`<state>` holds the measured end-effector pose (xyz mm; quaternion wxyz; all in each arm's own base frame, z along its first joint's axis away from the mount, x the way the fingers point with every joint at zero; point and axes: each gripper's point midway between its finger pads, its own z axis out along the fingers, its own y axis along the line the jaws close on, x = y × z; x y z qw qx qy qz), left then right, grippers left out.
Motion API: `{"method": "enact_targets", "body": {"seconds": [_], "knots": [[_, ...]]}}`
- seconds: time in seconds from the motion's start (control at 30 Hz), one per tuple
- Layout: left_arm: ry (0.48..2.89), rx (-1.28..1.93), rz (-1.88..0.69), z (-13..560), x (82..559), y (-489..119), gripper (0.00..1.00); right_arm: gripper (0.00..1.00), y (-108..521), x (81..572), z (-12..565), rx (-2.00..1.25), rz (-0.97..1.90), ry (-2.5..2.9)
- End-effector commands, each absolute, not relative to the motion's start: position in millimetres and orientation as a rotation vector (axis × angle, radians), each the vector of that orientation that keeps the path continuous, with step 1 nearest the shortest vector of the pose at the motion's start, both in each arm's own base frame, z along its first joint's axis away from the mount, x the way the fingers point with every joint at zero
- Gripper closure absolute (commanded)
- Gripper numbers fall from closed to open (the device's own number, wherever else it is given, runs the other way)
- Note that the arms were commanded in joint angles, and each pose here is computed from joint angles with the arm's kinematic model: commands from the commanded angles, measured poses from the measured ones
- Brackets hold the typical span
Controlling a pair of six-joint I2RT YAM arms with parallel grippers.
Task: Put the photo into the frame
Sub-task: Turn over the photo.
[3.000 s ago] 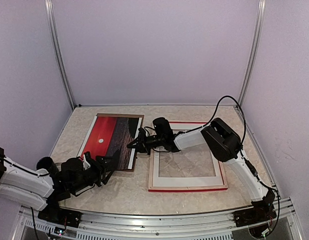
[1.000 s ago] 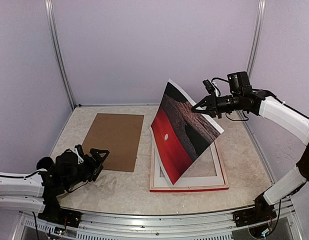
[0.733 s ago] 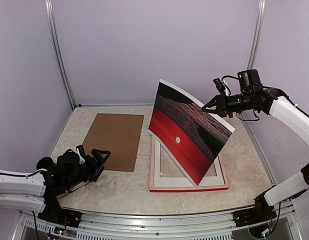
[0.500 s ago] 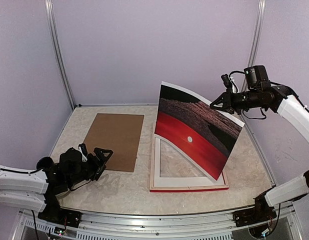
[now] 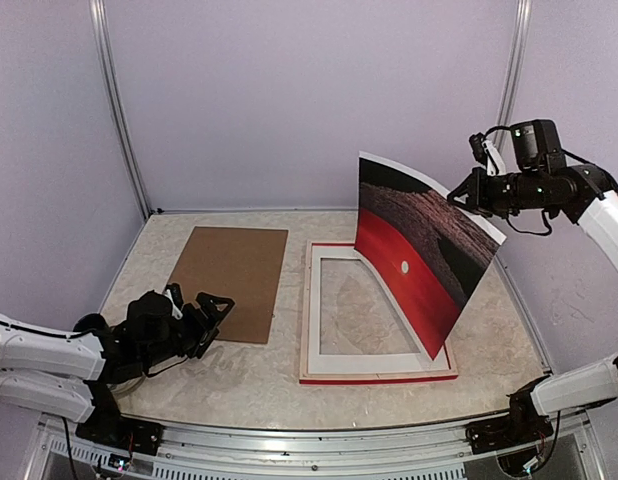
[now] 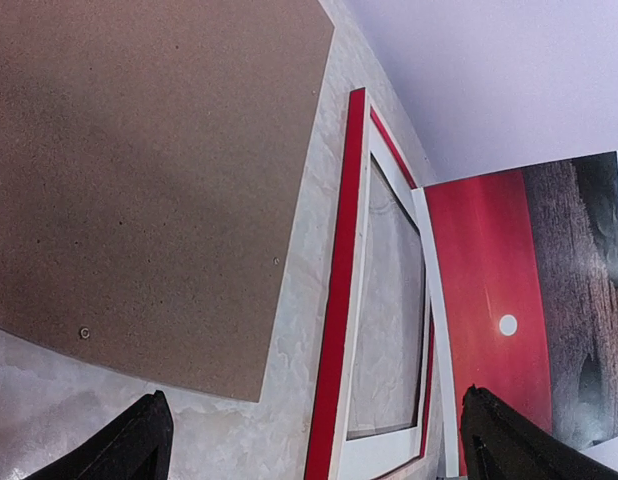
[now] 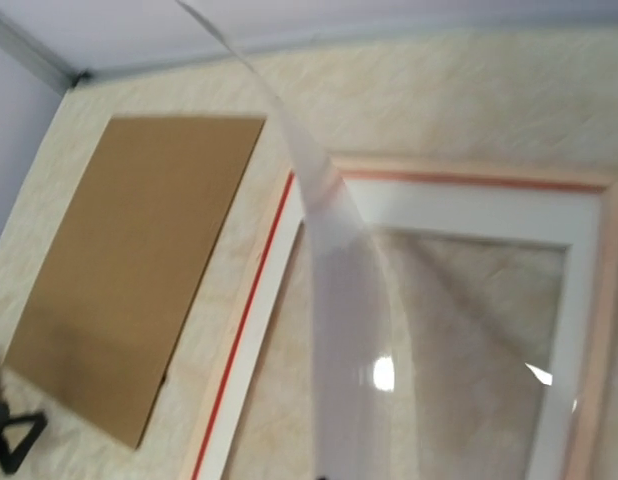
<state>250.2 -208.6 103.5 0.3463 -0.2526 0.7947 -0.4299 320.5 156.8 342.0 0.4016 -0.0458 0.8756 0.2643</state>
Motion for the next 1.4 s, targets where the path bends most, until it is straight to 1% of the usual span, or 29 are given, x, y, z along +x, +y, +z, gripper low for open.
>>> {"method": "enact_targets", "body": {"seconds": [0.0, 0.17, 0.37, 0.53, 0.77, 1.07, 1.23, 1.37], "knots": [[2.037, -0.62, -1.149, 117.3, 256.6, -217.4, 0.01, 0.98, 127.4, 315.8, 378.7, -0.046, 0.528, 2.108], [2.043, -0.617, -1.147, 116.3, 257.2, -218.9, 0.01, 0.98, 119.5, 312.4, 386.6, -0.032, 0.488, 2.089], [2.056, -0.621, -1.142, 111.6, 255.5, -217.9, 0.01, 0.98, 119.6, 305.1, 363.4, -0.015, 0.501, 2.142], [2.057, -0.624, -1.137, 110.1, 255.5, -217.2, 0.01, 0.98, 108.3, 295.9, 354.4, 0.059, 0.474, 2.146], [2.066, -0.615, -1.145, 108.4, 256.5, -221.6, 0.01, 0.97, 108.1, 291.7, 336.9, 0.073, 0.464, 2.152], [2.072, -0.604, -1.143, 109.0, 258.8, -226.5, 0.01, 0.97, 95.8, 294.7, 346.7, 0.136, 0.376, 2.086], [2.077, -0.579, -1.145, 113.4, 263.1, -234.0, 0.01, 0.97, 94.6, 295.2, 355.4, 0.158, 0.38, 2.038], [2.088, -0.569, -1.149, 112.0, 264.9, -239.8, 0.01, 0.97, 104.8, 299.1, 345.6, 0.135, 0.395, 2.063]]}}
